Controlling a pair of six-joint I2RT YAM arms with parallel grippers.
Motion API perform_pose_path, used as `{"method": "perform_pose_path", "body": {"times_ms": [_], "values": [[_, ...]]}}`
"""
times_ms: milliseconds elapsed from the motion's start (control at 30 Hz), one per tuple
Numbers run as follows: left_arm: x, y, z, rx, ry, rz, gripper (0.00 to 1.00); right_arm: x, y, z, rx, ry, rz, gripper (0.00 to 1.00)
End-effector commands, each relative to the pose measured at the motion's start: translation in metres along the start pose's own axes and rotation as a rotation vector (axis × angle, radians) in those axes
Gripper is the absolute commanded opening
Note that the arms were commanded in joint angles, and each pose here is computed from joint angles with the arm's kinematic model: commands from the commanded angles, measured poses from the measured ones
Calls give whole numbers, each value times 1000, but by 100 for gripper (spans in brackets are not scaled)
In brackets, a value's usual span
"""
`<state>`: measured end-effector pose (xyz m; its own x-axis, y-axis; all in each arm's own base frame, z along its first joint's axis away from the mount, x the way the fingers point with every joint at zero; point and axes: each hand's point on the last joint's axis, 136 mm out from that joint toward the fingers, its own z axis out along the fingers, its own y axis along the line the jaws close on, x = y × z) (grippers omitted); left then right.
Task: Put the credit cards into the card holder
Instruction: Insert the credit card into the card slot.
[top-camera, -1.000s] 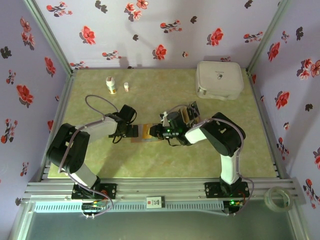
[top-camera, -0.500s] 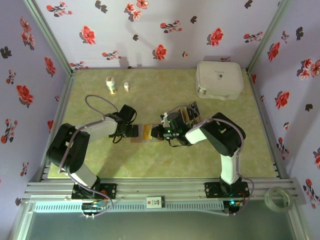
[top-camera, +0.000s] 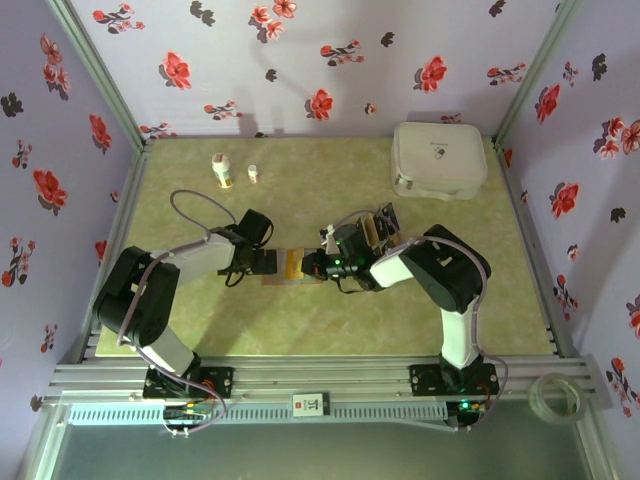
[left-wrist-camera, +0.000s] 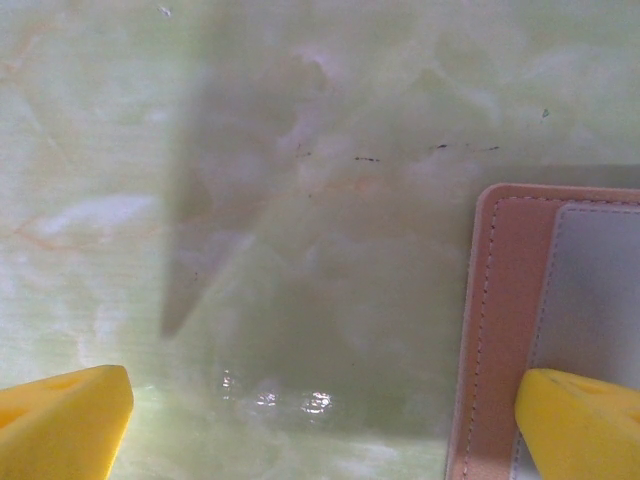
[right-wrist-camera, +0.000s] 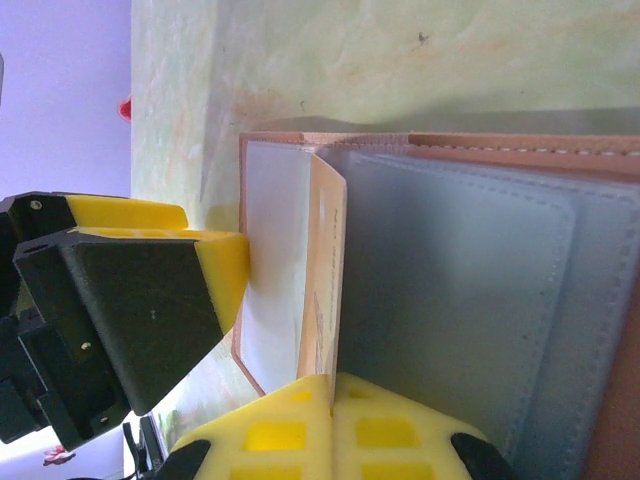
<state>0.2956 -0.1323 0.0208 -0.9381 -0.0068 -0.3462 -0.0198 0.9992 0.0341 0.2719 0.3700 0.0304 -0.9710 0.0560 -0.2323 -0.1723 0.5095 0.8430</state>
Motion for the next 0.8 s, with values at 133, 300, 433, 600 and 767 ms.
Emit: {"method": "perform_pose_path", "body": {"times_ms": [133, 300, 433, 600, 767], "values": [[19, 8, 11, -37, 56, 15, 100, 24, -26, 5, 92, 79, 52, 15], [19, 9, 10, -37, 54, 13, 100, 23, -27, 1, 108, 74, 43, 29], [16, 10, 7, -34, 50, 5, 100, 21, -27, -4, 134, 66, 27, 37], [13, 14, 3, -15, 48, -29, 100, 17, -26, -9, 173, 65, 1, 47], [13, 19, 0, -5, 50, -56, 100, 14, -23, -14, 215, 75, -28, 53]]}}
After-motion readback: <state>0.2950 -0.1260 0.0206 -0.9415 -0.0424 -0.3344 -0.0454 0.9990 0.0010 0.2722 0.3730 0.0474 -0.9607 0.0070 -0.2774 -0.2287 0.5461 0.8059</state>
